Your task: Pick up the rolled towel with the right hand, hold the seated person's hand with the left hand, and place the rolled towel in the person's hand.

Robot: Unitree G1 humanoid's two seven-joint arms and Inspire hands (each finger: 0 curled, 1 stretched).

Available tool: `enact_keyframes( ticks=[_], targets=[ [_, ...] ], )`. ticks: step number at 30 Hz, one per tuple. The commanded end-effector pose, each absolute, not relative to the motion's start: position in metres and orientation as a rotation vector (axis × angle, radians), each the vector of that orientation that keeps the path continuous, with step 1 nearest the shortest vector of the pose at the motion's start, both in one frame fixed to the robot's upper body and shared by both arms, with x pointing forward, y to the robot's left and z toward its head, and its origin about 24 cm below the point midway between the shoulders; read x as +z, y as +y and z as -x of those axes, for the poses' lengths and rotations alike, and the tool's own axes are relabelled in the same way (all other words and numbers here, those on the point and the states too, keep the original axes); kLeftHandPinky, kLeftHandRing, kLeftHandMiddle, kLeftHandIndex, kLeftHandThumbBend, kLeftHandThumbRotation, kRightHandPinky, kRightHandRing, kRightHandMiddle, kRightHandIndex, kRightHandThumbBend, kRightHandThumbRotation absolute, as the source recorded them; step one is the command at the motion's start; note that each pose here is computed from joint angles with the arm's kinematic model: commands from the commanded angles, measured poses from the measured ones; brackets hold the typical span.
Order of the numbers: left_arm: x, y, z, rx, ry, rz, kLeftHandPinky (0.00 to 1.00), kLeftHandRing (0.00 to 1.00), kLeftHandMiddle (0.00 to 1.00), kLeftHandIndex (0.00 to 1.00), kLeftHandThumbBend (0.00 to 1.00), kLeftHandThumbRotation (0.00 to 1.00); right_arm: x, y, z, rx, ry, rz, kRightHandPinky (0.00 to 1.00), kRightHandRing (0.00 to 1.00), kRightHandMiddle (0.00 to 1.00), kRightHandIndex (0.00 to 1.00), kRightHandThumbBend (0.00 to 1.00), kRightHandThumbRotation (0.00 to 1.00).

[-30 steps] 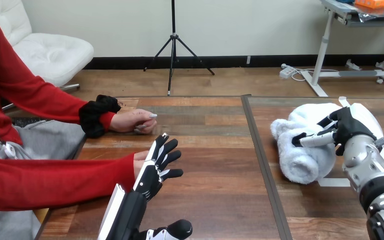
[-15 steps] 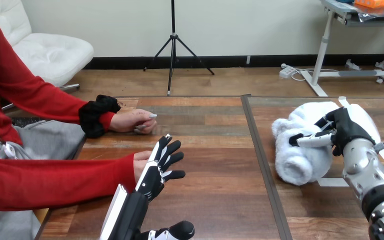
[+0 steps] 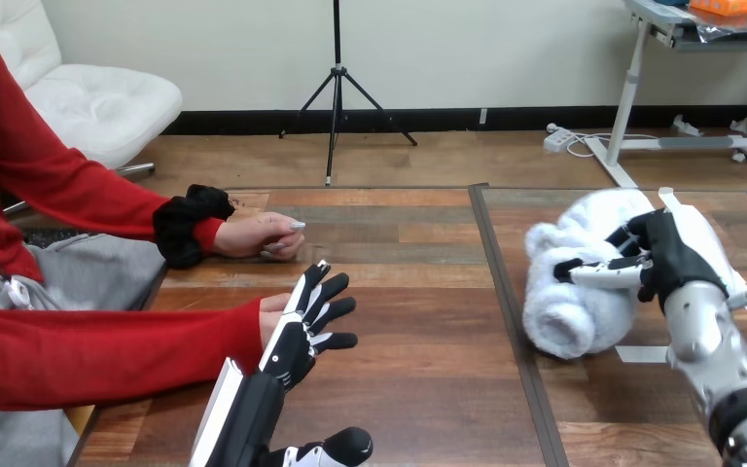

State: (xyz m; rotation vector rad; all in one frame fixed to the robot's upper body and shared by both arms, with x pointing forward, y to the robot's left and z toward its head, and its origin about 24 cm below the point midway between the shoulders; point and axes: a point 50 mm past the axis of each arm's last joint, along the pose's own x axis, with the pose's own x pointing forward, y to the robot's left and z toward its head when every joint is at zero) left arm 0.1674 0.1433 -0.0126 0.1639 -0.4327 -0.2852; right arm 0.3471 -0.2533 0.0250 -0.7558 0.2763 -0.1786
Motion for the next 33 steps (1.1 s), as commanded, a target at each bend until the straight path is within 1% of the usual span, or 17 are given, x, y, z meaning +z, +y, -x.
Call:
enact_keyframes(
  ticks=[1,9,16,19,22,33],
  targets=[
    [0.005,0.145,-0.184,-0.280,-0.538,-0.170,0.78,0.90,0.94,0.99,1.00,0.79,0.054,-0.245,-0.361,-0.200,0.084,0.730,0.14,0.17,0.20,0.17,0.72,0.00],
    [0.006,0.150,-0.183,-0.264,-0.536,-0.197,0.79,0.90,0.94,0.99,1.00,0.80,0.058,-0.240,-0.355,-0.171,-0.067,0.776,0.16,0.18,0.20,0.17,0.72,0.00],
    [0.007,0.152,-0.185,-0.282,-0.540,-0.200,0.77,0.90,0.94,0.99,1.00,0.80,0.059,-0.237,-0.352,-0.151,-0.129,0.760,0.17,0.19,0.20,0.17,0.69,0.00],
    [0.008,0.154,-0.184,-0.255,-0.552,-0.235,0.76,0.88,0.93,0.98,1.00,0.81,0.058,-0.237,-0.350,-0.133,-0.141,0.743,0.17,0.19,0.21,0.18,0.68,0.00],
    [0.008,0.155,-0.185,-0.258,-0.551,-0.234,0.74,0.87,0.91,0.97,1.00,0.82,0.058,-0.236,-0.349,-0.129,-0.162,0.734,0.18,0.20,0.21,0.18,0.68,0.00],
    [0.008,0.159,-0.185,-0.257,-0.529,-0.246,0.76,0.89,0.93,0.98,1.00,0.81,0.060,-0.230,-0.341,-0.102,-0.281,0.751,0.17,0.19,0.21,0.17,0.67,0.00]
  ],
)
